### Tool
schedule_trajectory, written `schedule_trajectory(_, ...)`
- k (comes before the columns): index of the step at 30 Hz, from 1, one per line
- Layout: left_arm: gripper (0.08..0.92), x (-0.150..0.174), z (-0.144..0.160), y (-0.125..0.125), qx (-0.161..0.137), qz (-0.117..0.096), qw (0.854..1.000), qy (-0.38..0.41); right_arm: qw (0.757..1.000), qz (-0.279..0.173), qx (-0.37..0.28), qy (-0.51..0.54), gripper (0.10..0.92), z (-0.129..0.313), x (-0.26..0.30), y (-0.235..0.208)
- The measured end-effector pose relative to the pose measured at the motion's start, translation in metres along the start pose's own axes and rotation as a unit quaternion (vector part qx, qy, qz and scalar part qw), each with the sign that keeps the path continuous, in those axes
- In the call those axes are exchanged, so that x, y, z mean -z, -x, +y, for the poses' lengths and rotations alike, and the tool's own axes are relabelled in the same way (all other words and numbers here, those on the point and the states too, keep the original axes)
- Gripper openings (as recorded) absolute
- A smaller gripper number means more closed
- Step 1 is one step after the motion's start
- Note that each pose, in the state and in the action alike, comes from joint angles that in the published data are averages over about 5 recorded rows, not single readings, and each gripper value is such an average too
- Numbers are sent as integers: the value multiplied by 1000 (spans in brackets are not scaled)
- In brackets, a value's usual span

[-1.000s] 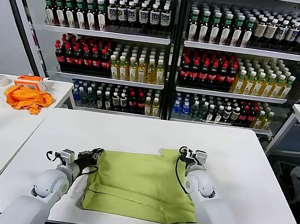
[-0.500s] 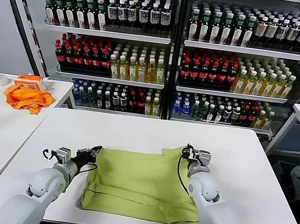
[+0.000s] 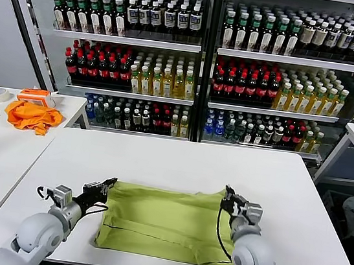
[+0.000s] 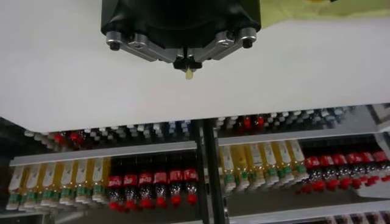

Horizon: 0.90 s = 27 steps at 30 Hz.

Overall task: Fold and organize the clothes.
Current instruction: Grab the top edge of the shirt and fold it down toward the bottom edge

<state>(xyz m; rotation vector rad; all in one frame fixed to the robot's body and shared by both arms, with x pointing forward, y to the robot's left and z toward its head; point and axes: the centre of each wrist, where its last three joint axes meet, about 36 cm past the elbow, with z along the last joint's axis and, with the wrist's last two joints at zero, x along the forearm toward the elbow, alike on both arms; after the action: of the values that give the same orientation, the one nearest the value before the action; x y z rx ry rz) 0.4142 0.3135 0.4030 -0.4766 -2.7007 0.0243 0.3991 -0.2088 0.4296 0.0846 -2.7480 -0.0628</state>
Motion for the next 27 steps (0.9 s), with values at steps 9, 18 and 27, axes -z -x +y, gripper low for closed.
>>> schedule_trajectory(9, 84, -15, -16, -17, -13, 7, 1000, 0, 1000, 17, -8, -14, 104, -7, -14, -26)
schedule_trajectory(18, 84, -26, -20, -27, -12, 16, 1000, 4, 999, 35, 1, -16, 104, -4, -28, -40)
schedule_trajectory(27, 110, -31, -25, -32, -8, 26, 1000, 9, 998, 49, 2, -24, 137, -7, -36, -50)
